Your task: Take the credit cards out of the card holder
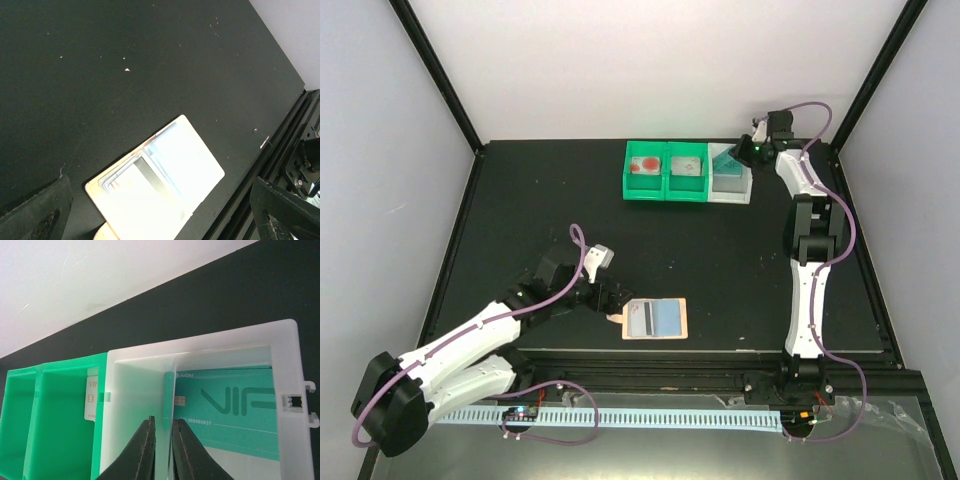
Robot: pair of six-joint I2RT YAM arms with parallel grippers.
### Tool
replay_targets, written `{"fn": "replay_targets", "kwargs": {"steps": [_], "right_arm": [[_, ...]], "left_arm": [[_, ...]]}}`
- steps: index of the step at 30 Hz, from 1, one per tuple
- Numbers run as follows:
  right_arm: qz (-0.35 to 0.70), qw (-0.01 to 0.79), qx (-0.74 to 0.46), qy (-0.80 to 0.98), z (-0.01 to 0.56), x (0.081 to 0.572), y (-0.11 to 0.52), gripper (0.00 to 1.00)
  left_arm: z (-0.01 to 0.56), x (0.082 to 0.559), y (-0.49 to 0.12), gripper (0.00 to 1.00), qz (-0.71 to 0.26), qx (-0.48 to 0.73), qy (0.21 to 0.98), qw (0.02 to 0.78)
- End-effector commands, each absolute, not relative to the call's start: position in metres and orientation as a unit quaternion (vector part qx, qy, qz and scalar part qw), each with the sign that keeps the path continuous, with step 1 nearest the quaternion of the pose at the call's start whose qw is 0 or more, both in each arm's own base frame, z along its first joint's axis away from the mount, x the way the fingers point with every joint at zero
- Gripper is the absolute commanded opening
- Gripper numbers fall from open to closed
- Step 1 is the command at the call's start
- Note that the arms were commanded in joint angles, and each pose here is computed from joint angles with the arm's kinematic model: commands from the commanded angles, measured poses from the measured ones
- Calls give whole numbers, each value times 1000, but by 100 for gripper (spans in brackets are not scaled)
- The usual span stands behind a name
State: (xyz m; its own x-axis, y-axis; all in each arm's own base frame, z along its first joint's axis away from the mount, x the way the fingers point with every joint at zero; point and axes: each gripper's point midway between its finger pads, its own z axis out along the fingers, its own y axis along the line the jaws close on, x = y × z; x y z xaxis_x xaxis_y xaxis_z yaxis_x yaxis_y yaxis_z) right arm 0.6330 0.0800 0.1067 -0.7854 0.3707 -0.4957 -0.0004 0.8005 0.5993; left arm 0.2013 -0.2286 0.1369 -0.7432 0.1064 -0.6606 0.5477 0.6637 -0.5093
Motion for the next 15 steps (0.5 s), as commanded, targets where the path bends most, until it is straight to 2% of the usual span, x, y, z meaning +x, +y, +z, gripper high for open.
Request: {"fn": "replay_targets", "kwargs": {"steps": [1,6,15], "right_arm": [[292,323,113,893,114,640,74,14],[283,327,120,894,117,642,71,19],[260,349,132,891,148,644,61,35]], "left_arm": [[161,208,-232,99,-373,186,850,323],[161,208,-231,99,-373,182,851,320],[157,201,-234,98,-387,186,850,304]]}}
